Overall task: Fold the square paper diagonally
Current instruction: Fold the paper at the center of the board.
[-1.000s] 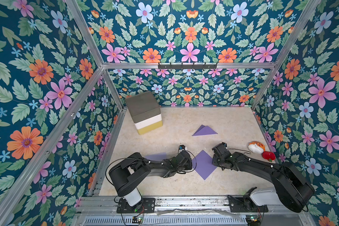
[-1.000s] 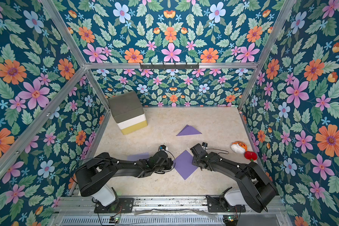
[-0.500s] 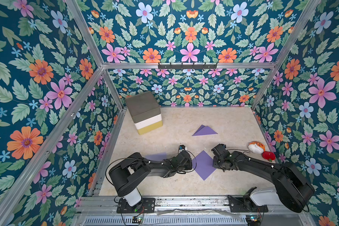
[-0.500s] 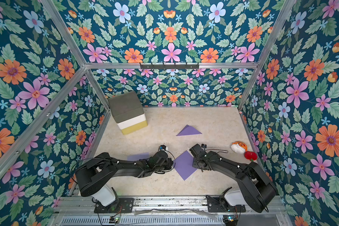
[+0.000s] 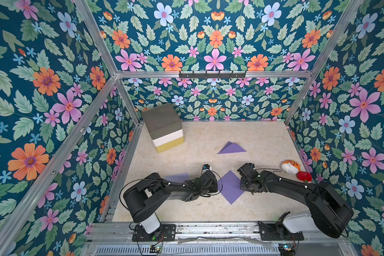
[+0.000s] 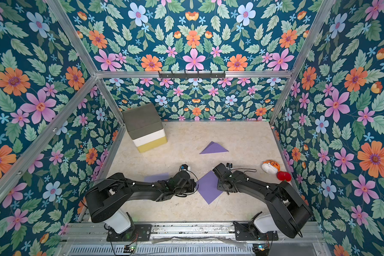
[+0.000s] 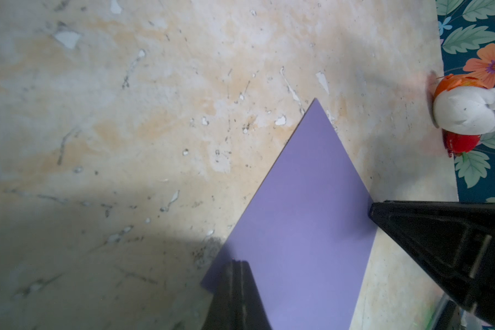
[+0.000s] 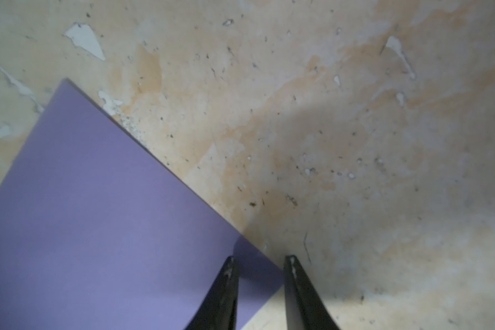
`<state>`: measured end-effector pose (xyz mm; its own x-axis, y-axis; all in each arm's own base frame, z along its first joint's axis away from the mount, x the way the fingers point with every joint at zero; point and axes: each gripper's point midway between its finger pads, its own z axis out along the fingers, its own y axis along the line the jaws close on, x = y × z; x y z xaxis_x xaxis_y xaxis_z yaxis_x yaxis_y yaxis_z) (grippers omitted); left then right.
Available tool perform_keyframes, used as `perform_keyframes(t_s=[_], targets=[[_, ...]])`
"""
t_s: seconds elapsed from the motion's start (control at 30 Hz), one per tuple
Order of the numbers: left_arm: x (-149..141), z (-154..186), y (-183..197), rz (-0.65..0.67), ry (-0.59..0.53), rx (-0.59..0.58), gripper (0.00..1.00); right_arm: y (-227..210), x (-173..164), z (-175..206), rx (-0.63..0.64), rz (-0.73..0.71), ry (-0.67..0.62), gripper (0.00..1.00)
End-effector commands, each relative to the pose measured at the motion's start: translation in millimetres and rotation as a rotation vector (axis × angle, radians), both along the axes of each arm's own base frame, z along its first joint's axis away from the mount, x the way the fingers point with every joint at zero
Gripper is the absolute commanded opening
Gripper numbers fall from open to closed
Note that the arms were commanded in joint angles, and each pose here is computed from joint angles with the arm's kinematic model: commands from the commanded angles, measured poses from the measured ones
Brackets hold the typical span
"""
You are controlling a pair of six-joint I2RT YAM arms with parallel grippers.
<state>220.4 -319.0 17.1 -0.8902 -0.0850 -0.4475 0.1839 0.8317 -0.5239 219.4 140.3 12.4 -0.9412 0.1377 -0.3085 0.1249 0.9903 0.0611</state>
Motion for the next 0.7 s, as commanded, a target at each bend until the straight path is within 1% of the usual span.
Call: perform_keyframes(t_s=[0.0,0.2,0.3,0.47,0.57,0.67], targets=[[-13.2,-28.9,31.3,0.019,0.069,0.157,0.00,-18.2,-18.9,-6.9,-0.081,-0.008,0.077,0.32],[-13.4,-29.8,32.0,0.023,0.070,0.157,0.00,-17.1,-20.8,-8.9,-0.077,-0.008,0.092,0.33],[-13.4,-29.8,31.7,0.022,0.071,0.156,0.00,-16.5,-20.9,-7.4,-0.067,-0.016,0.088,0.38],[-12.8,-29.2,31.5,0.024,0.070,0.154,0.00,-21.1,-20.6,-1.5,-0.083,-0.026,0.075,0.41],[-12.7,-28.6,30.8,0.023,0.069,0.153,0.00,-13.6,-20.7,-0.3,-0.039,-0.018,0.076,0.41],[-12.4,-28.2,30.6,0.024,0.068,0.152,0.00,-11.4,-20.7,-2.1,-0.029,-0.016,0.080,0.39]])
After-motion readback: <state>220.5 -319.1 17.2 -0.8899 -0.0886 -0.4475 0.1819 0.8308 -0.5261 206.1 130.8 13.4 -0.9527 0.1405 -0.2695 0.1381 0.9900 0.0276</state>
